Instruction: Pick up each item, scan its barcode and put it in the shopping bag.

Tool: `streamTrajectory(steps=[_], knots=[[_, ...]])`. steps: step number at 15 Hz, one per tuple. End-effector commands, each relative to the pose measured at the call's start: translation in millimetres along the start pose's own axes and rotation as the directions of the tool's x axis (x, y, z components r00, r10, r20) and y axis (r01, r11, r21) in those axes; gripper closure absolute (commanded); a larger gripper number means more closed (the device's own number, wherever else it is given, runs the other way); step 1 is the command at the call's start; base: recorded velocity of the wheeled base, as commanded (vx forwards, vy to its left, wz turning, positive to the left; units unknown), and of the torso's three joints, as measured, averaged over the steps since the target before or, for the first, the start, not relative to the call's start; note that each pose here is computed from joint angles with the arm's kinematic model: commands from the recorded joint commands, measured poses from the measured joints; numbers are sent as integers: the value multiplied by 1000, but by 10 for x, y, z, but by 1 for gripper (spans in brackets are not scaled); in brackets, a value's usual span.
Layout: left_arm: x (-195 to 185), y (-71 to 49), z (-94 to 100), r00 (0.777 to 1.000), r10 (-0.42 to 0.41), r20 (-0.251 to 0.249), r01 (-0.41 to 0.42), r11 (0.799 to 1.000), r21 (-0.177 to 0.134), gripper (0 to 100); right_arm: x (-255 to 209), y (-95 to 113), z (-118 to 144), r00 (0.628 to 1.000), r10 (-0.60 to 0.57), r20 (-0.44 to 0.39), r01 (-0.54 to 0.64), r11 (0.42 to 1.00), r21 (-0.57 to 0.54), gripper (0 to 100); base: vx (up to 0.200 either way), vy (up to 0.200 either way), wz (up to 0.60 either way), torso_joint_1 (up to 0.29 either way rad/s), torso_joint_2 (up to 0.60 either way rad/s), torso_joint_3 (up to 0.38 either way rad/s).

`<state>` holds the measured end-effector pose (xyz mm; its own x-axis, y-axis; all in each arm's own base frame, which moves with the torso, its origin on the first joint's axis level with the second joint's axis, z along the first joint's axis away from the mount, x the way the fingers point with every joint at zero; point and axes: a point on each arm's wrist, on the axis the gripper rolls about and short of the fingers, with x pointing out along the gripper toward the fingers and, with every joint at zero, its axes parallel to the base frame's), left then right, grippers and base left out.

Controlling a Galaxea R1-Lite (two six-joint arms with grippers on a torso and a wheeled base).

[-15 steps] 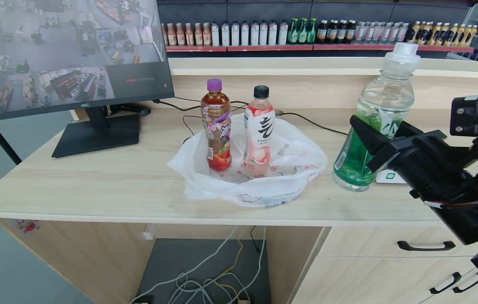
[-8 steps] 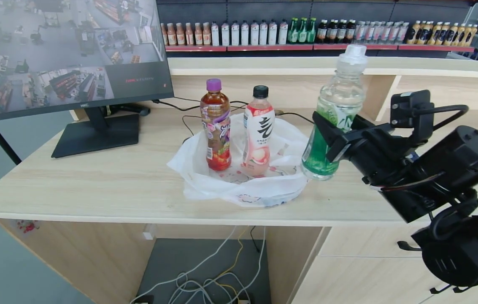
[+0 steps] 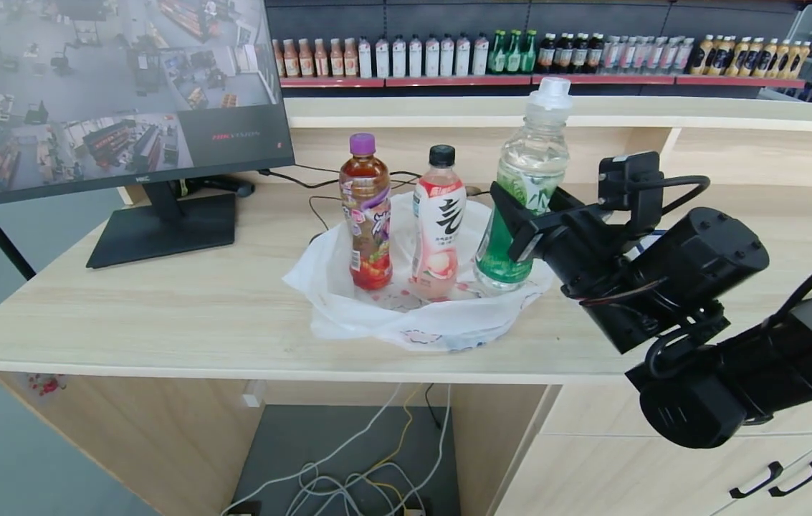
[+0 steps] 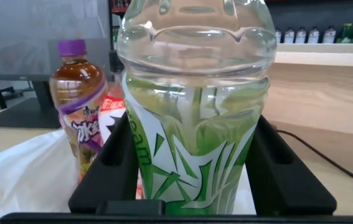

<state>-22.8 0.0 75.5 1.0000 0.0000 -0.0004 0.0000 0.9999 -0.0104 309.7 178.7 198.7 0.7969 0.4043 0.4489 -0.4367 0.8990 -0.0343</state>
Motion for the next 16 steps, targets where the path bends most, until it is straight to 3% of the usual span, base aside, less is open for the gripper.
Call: streamTrajectory(steps=[1, 16], knots=[[0, 0, 0, 1000, 0, 0, 0, 1000, 0, 0, 29, -1, -149, 1000, 1, -29, -1, 1000, -3, 100, 0, 0, 0, 0, 0, 0], [0, 0, 0, 1000, 0, 0, 0, 1000, 3, 0, 164, -7, -348, 1000, -6, -31, 6, 1000, -18, 100, 0, 0, 0, 0, 0, 0]])
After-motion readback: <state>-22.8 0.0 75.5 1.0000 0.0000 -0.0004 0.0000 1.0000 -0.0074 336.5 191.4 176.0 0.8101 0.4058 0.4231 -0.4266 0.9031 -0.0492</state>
